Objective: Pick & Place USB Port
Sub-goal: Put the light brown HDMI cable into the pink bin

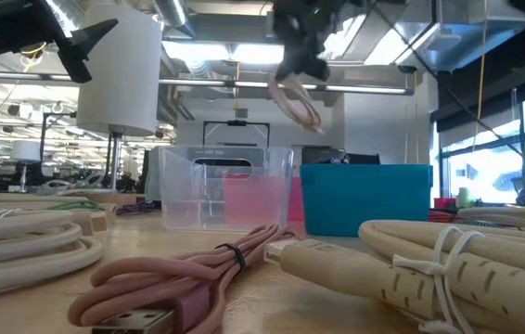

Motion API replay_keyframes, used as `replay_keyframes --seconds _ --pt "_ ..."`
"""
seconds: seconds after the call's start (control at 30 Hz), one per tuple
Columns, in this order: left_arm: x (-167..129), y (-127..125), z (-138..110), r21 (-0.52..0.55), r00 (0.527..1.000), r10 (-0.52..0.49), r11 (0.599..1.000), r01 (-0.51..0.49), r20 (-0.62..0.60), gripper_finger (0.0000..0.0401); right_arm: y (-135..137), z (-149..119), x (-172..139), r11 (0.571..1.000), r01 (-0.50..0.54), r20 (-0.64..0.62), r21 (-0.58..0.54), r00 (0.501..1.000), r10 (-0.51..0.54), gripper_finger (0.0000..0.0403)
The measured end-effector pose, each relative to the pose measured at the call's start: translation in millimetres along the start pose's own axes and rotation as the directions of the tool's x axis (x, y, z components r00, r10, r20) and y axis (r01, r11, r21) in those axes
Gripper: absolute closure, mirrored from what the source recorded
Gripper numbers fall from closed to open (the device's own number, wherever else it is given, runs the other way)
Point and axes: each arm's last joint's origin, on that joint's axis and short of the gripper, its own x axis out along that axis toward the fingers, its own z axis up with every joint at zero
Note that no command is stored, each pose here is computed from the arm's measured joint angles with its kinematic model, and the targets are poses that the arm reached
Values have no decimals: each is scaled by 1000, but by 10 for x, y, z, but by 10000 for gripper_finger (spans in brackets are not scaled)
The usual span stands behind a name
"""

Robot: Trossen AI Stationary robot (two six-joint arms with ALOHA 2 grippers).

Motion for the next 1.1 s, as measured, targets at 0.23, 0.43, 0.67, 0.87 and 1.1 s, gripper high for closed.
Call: replay_keyframes --seconds 0.23,0.43,0.67,0.87,1.1 --pt "0 0 0 0 1000 1 1000 -1 0 132 -6 179 523 998 6 -71 -62 997 -10 386" --pt "0 0 0 0 1000 1 1000 -1 0 132 -84 158 833 997 51 -133 -65 989 -60 386" --pt "0 1 1 0 1000 4 1000 -4 3 132 -184 165 1086 994 74 -142 -82 986 -85 386" --pt "0 1 1 -2 1000 4 1000 -4 3 132 -403 109 1389 994 99 -206 -52 973 -107 386" --pt "0 1 1 -7 1000 4 1000 -4 3 132 -677 41 1651 992 122 -260 -25 957 -124 386"
